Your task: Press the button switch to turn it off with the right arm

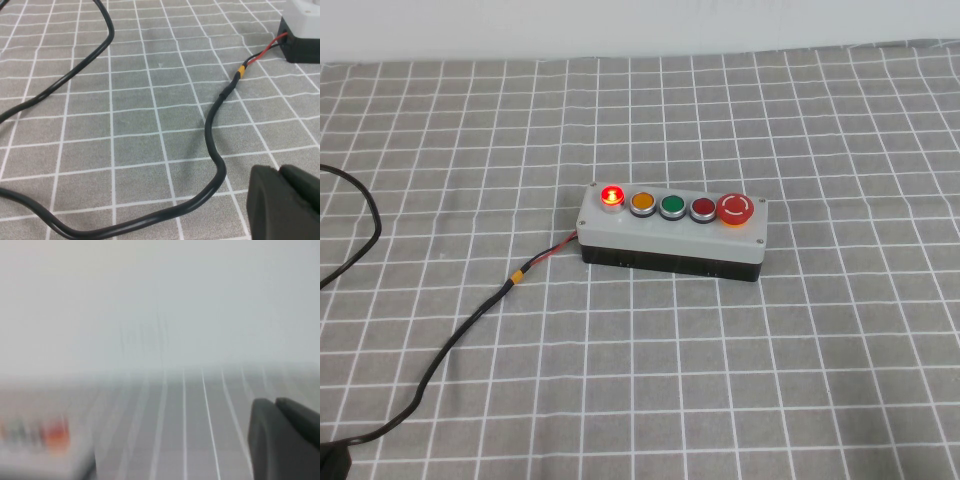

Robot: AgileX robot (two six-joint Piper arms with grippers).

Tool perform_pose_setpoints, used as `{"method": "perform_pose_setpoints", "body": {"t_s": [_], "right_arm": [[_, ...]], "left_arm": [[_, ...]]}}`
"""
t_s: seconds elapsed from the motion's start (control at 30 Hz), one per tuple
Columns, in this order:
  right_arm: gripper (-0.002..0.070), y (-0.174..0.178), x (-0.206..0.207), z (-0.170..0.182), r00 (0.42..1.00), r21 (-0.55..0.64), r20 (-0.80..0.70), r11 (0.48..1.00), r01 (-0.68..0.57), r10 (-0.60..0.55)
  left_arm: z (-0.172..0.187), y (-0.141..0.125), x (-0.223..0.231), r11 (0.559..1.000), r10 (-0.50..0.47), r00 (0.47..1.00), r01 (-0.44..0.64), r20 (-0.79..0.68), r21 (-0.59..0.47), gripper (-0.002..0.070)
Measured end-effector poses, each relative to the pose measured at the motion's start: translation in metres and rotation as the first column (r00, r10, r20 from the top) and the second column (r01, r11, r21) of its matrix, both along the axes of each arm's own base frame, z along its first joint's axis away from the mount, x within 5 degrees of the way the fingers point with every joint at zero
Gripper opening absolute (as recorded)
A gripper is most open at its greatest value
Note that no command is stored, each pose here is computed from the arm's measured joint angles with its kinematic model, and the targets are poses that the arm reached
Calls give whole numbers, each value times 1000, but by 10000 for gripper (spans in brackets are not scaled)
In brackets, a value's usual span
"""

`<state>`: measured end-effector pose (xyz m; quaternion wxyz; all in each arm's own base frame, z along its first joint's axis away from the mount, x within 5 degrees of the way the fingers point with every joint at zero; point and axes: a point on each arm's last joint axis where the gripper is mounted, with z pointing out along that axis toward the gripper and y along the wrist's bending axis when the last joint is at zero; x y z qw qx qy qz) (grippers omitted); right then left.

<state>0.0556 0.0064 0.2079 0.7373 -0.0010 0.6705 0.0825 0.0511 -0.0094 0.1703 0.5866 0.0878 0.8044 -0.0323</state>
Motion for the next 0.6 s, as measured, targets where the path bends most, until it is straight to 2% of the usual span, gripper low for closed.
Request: {"method": "perform_pose_setpoints", "body": {"t_s": [0.13,0.33,0.47,0.6], "right_arm": [[-16,1,-5,23,968,25,252,1000,-19,12],[-16,1,-21,49,830,48,558,998,-51,16],[-16,0,-26,64,797,51,604,997,-55,13],[-16,-2,-40,109,797,56,604,997,-46,3]], "left_arm": [[0,0,0,1000,0,1000,0,0,0,-3],[0,0,0,1000,0,1000,0,0,0,-3],[0,0,0,1000,0,1000,0,0,0,-3],[0,0,0,1000,0,1000,0,0,0,-3]]}}
